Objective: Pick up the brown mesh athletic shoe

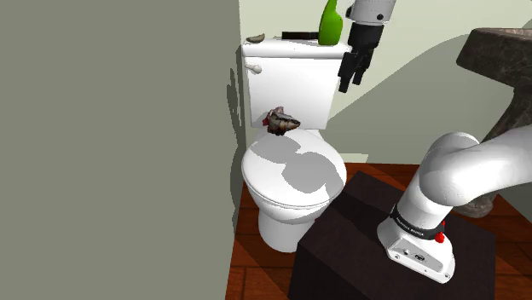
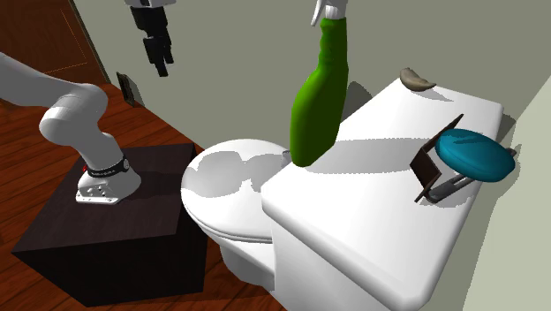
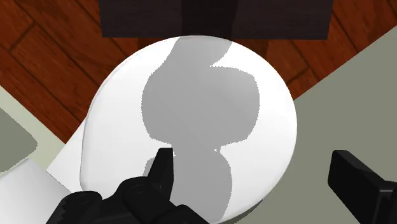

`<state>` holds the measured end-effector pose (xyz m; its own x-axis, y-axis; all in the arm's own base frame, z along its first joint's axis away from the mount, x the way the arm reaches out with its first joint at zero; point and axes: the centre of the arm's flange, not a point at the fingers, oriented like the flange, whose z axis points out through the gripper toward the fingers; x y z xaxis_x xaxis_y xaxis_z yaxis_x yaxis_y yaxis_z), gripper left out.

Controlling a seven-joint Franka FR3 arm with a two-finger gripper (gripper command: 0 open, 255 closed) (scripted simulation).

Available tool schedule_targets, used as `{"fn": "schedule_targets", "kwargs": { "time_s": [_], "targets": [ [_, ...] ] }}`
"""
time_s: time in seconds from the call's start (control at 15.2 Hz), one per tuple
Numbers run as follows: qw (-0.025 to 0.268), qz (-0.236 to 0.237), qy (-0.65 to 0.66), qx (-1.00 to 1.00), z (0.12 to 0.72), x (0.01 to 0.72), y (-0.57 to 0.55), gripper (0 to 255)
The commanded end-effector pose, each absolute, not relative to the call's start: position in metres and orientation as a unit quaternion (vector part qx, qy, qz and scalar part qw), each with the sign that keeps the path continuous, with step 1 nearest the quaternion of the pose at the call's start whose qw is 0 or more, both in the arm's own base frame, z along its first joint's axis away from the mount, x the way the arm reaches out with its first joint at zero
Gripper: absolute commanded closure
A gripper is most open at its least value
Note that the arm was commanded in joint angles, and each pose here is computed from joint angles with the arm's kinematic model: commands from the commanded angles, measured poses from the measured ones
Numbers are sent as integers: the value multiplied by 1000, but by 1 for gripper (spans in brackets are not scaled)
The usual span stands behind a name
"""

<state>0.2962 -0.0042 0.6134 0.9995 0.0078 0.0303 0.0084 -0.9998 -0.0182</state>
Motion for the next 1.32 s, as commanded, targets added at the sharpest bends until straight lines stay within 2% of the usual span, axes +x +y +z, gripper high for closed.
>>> {"fn": "schedule_targets", "kwargs": {
  "time_s": [0.0, 1.25],
  "targets": [
    [9, -15, -4, -1000, 613, 296, -4, 0],
    [83, -25, 332, -939, 480, 495, -35, 0]
  ]
}}
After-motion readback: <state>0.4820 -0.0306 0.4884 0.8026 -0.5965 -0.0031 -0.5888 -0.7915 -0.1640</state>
